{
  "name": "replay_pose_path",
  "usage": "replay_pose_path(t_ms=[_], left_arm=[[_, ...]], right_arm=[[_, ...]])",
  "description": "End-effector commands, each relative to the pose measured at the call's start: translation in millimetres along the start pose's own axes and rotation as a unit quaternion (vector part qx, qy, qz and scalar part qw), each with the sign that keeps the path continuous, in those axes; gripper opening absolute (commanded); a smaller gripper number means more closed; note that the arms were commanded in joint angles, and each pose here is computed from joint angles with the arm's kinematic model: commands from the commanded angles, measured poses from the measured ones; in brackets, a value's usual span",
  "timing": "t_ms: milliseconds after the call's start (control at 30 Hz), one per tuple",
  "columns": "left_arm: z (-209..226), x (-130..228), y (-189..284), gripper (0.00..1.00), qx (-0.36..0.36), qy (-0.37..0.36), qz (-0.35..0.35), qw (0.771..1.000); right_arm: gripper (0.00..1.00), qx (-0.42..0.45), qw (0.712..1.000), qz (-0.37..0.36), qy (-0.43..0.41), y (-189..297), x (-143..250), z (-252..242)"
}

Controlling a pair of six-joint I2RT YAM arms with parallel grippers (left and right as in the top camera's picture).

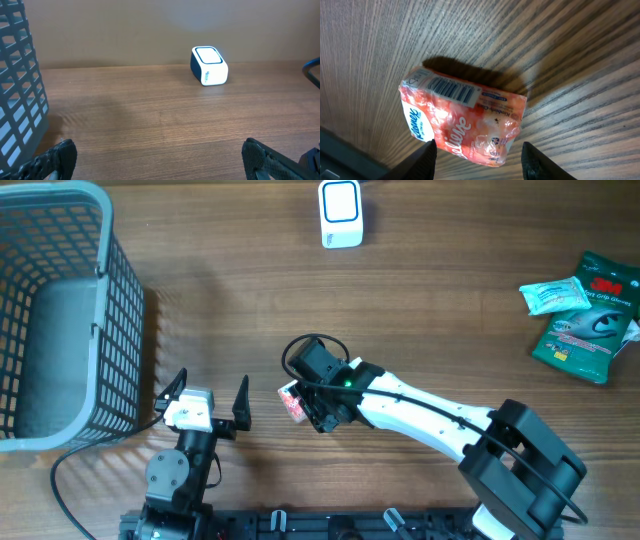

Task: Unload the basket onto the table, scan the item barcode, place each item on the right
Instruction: 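Grasp the small red tissue pack with the right gripper, then lift the tissue pack and hold it at the scanner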

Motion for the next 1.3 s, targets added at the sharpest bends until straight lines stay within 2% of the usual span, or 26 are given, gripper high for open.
replay_pose_path(t_ms=[0, 67, 167, 200, 300, 367, 433, 467, 500, 533, 567, 600, 667, 700, 733, 767, 800, 867, 900, 933, 967, 1000, 1033, 1200, 1267], left_arm=[[0.2, 0.2, 0.0, 1.0, -0.002, 0.003, -0.002, 1.0], [0.3, 0.2, 0.0, 1.0, -0.002, 0.003, -0.002, 1.0], [0.2, 0.2, 0.0, 1.0, -0.002, 0.003, -0.002, 1.0], [0.2, 0.2, 0.0, 1.0, -0.002, 0.003, -0.002, 1.0], [0.2, 0.2, 0.0, 1.0, -0.002, 0.003, -0.002, 1.0], [0.2, 0.2, 0.0, 1.0, -0.002, 0.003, -0.002, 1.0], [0.2, 0.2, 0.0, 1.0, -0.002, 0.003, -0.002, 1.0], [0.2, 0.2, 0.0, 1.0, -0.002, 0.003, -0.002, 1.0], [0.2, 0.2, 0.0, 1.0, -0.002, 0.003, -0.002, 1.0], [0.2, 0.2, 0.0, 1.0, -0.002, 0.003, -0.002, 1.0], [0.3, 0.2, 0.0, 1.0, -0.002, 0.003, -0.002, 1.0], [0.3, 0.2, 0.0, 1.0, -0.002, 0.003, -0.002, 1.0], [0.3, 0.2, 0.0, 1.0, -0.002, 0.003, -0.002, 1.0], [0.3, 0.2, 0.0, 1.0, -0.002, 0.003, -0.002, 1.0], [0.3, 0.2, 0.0, 1.0, -0.002, 0.003, -0.002, 1.0], [0.3, 0.2, 0.0, 1.0, -0.002, 0.003, -0.002, 1.0], [0.2, 0.2, 0.0, 1.0, -0.002, 0.003, -0.002, 1.0], [0.2, 0.2, 0.0, 1.0, -0.002, 0.003, -0.002, 1.0], [0.2, 0.2, 0.0, 1.0, -0.002, 0.003, -0.002, 1.0], [0.3, 0.2, 0.0, 1.0, -0.002, 0.003, -0.002, 1.0], [0.3, 0.2, 0.0, 1.0, -0.002, 0.003, -0.002, 1.0], [0.3, 0.2, 0.0, 1.0, -0.002, 0.003, -0.002, 1.0], [0.2, 0.2, 0.0, 1.0, -0.002, 0.003, -0.002, 1.0], [0.3, 0.2, 0.0, 1.0, -0.002, 0.003, -0.002, 1.0], [0.2, 0.2, 0.0, 1.0, -0.002, 0.003, -0.002, 1.0]], right_arm=[[0.55, 0.005, 1.0, -0.018, -0.003, -5.8, -4.4, -3.3], [0.55, 0.014, 1.0, -0.015, -0.011, -11.7, -4.9, -6.0], [0.42, 0.035, 0.999, 0.007, -0.016, -30.3, -3.1, -12.5], [0.26, 0.039, 0.999, 0.006, -0.011, -33.1, -4.1, -13.9], [0.04, 0.033, 0.999, -0.007, 0.035, -33.2, -7.8, -11.8], [0.04, 0.024, 0.995, -0.023, 0.098, -31.2, -13.7, -7.2], [0.04, 0.002, 0.973, -0.034, 0.228, -20.0, -23.2, 5.5], [0.04, -0.007, 0.952, -0.037, 0.304, -14.6, -26.8, 10.7], [0.06, -0.016, 0.896, -0.034, 0.442, -5.1, -29.7, 16.4], [0.14, -0.008, 0.822, -0.019, 0.569, 4.8, -32.2, 12.6], [0.24, 0.013, 0.774, -0.02, 0.633, 16.4, -40.2, 7.1], [0.29, 0.045, 0.74, -0.043, 0.67, 30.4, -52.4, 4.7], [0.37, 0.078, 0.717, -0.092, 0.687, 55.6, -68.0, 10.0], [0.71, 0.075, 0.707, -0.117, 0.693, 73.4, -70.8, 18.5], [0.88, 0.053, 0.712, -0.132, 0.688, 88.2, -67.3, 27.4], [0.99, 0.026, 0.721, -0.132, 0.679, 98.2, -60.6, 33.0], [1.0, 0.0, 0.738, -0.125, 0.663, 104.0, -53.8, 36.2], [1.0, -0.049, 0.827, -0.075, 0.555, 106.8, -39.0, 34.3], [1.0, -0.03, 0.923, -0.052, 0.38, 100.9, -41.3, 19.1], [1.0, 0.022, 0.98, -0.034, 0.195, 94.8, -44.0, -7.6], [1.0, 0.072, 0.997, -0.018, 0.026, 90.3, -41.4, -31.6], [1.0, 0.106, 0.984, -0.008, -0.14, 84.8, -37.1, -50.1], [1.0, 0.129, 0.959, 0.011, -0.251, 80.2, -30.5, -60.6], [0.97, 0.045, 0.972, 0.022, -0.231, 59.1, -37.6, -40.4], [0.87, 0.025, 0.973, -0.011, -0.228, 54.0, -47.7, -38.5]])
Point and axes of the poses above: each gripper's point midway between its finger pads, its own y axis back along the fingers, its own z axis along the line the jaws close on, x = y × z, the point moved 5 cm from there along y, back along the fingers, and after that the axes turned 3 degrees about -y, right-handed, at the moved point
